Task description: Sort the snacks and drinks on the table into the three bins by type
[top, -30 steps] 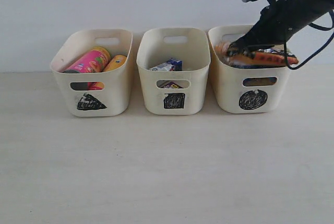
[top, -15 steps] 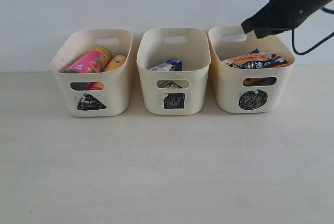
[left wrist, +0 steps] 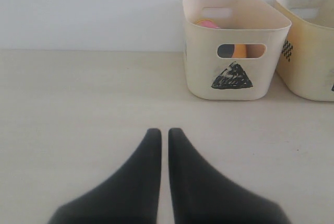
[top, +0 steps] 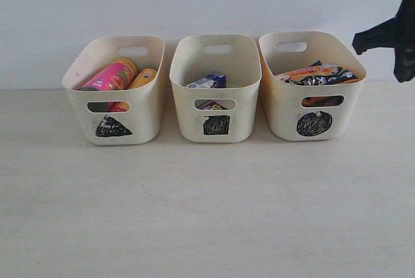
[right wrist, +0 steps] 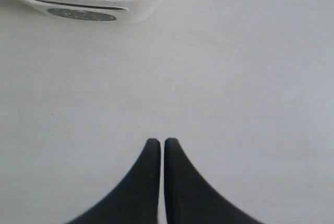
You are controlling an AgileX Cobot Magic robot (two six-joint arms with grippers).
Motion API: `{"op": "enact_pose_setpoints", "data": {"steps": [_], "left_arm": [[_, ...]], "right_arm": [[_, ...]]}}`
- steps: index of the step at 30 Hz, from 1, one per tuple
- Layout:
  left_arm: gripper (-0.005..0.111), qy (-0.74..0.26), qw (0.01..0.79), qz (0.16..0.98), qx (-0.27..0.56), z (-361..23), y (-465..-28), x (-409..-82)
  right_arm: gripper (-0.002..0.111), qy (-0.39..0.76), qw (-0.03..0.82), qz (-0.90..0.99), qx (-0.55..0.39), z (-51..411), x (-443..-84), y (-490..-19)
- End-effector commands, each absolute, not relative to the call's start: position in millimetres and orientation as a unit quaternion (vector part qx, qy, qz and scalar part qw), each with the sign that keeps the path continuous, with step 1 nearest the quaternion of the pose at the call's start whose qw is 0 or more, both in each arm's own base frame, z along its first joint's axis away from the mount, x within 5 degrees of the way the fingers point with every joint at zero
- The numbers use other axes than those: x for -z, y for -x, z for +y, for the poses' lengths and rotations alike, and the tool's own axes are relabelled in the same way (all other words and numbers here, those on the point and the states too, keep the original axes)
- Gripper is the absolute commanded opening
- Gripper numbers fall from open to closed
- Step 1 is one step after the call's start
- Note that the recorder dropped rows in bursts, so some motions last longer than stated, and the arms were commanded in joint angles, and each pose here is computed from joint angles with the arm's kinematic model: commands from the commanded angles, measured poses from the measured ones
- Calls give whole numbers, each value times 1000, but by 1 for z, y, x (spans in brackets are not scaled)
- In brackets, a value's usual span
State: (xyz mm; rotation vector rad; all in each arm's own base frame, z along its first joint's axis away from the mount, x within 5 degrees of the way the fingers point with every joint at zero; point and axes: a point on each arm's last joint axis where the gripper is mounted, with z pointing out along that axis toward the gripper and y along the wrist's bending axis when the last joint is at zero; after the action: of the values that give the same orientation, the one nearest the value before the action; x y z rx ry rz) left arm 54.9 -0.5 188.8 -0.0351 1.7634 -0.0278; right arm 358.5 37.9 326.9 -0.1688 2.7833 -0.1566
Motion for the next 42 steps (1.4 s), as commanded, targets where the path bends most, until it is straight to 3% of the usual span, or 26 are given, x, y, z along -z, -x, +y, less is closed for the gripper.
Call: {"op": "enact_pose_setpoints", "data": {"steps": [1,5,15,20,32,42], "left_arm": [[4,15,637,771,9,0,-55,-188],[4,15,637,771,9,0,-55,-188],[4,15,637,771,9,0,-55,-188],[4,15,637,771,9,0,-55,-188],[4,15,637,771,9,0,-55,-188],[4,15,637,771,9,0,-55,-188]], "right_arm": [[0,8,186,981,51,32,-343,-330],[0,11,232,972,38,30,-345,-299],[0,21,445,895,0,16,-352,-178],[0,5,474,881,-16,11,-346,-137],[0,43,505,862,-2,10,-351,-119],[0,42,563,826,4,4,-301,-89]]}}
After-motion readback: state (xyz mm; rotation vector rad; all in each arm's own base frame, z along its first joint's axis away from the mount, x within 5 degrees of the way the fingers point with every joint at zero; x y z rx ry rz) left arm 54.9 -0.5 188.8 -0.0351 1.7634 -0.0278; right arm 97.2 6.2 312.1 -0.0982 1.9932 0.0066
